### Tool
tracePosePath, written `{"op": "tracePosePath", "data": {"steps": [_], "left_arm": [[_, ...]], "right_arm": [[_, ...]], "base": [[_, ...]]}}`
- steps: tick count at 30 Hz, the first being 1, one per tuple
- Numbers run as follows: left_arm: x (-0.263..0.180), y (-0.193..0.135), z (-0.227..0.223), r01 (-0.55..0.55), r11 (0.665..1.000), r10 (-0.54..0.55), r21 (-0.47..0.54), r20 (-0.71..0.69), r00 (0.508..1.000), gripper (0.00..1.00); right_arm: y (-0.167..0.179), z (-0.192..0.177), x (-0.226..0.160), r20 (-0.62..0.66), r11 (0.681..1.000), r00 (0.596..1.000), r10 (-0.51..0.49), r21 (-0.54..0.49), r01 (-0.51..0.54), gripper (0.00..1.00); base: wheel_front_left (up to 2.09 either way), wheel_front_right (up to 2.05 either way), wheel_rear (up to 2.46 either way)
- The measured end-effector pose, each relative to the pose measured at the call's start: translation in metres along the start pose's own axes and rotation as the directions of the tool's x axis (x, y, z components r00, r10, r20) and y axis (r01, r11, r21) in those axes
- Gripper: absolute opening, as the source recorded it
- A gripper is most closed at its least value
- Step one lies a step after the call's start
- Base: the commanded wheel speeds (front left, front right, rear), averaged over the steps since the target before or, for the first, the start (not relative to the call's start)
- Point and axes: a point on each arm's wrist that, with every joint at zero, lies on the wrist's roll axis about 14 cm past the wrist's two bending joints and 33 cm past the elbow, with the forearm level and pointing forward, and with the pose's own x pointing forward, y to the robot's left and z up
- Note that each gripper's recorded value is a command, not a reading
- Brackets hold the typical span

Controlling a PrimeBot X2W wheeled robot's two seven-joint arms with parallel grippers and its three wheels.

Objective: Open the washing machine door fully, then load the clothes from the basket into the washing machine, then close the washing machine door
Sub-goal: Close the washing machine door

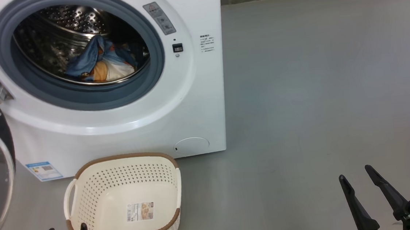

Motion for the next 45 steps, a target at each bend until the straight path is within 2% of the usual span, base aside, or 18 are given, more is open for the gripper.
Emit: {"op": "tracePosePath", "data": {"steps": [8,17,37,45], "left_arm": [[-0.01,0.021,0.003,-0.081,0.997,0.081,0.006,0.012,0.997,1.0],[-0.036,0.054,0.007,-0.216,0.976,0.216,0.01,0.023,0.976,1.0],[-0.117,0.112,0.02,-0.483,0.875,0.482,-0.01,0.082,0.872,1.0],[-0.128,0.117,0.024,-0.501,0.865,0.5,-0.015,0.103,0.86,1.0]], "right_arm": [[0.015,-0.004,0.015,-0.005,0.998,0.998,0.058,0.009,-0.058,1.0],[0.049,-0.013,0.039,-0.019,0.984,0.985,0.174,0.028,-0.173,1.0],[0.151,-0.02,0.073,-0.002,0.896,0.9,0.435,0.104,-0.433,1.0],[0.163,-0.014,0.072,0.011,0.881,0.886,0.464,0.098,-0.463,1.0]], "base": [[0.0,0.0,0.0],[0.0,0.0,0.0],[0.0,0.0,0.0],[0.0,0.0,0.0]]}}
